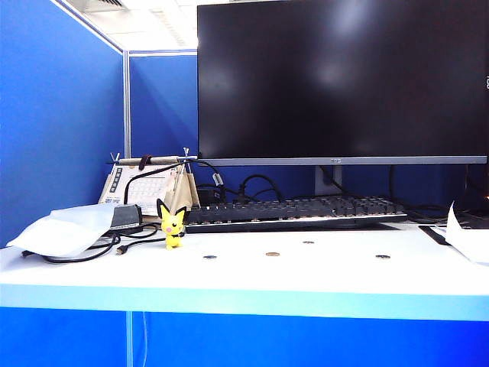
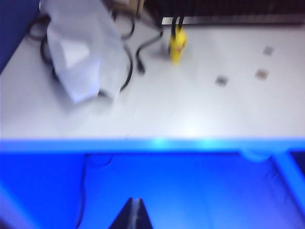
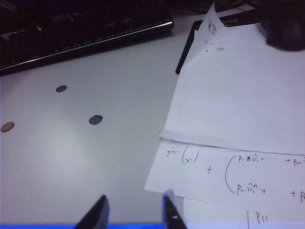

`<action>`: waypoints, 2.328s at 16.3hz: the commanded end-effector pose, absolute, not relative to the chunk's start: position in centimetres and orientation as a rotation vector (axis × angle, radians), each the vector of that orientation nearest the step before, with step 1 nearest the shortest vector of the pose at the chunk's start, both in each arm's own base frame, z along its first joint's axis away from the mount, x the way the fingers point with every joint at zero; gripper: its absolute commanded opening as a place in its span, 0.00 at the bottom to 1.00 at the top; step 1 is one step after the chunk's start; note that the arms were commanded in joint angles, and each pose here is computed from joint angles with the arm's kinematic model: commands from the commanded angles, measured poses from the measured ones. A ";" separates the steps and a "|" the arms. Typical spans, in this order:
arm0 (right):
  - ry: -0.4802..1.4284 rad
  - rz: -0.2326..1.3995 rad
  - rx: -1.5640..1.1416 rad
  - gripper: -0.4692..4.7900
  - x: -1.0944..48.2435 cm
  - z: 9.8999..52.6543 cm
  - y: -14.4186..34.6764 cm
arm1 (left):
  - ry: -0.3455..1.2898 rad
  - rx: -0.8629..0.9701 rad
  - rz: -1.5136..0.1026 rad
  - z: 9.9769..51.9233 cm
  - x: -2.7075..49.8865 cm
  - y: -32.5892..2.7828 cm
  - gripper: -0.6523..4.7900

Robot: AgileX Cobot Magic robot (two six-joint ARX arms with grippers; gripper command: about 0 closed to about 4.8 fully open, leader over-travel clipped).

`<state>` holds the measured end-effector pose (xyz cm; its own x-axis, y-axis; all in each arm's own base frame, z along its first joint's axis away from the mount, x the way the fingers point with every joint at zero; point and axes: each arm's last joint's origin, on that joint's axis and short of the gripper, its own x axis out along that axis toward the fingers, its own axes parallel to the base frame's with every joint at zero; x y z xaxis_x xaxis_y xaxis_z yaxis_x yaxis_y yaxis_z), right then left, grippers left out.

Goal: Pick up the doll and place it on the similarly colored coin.

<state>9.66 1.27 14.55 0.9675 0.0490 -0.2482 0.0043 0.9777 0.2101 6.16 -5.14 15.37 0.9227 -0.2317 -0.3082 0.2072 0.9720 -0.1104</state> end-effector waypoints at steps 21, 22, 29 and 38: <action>0.264 0.020 0.213 0.37 9.6 14.5 1.3 | 0.078 0.020 -0.419 19.1 11.6 -12.0 1.00; 0.263 0.020 0.213 0.37 9.6 14.5 1.3 | 0.116 0.041 -0.443 18.9 13.2 -13.3 1.00; 0.259 0.017 0.213 0.37 9.6 14.5 1.3 | 0.238 -0.091 -0.410 19.4 24.4 -13.4 1.00; 0.258 0.021 0.214 0.37 9.6 14.6 1.3 | 0.381 -0.113 -0.503 15.3 29.6 -13.1 1.00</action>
<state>9.64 1.26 14.59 0.9690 0.0489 -0.2423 0.0035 0.9775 0.2111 29.26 -13.06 15.15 0.7928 -0.4995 -0.3492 0.4517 0.8662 -0.2136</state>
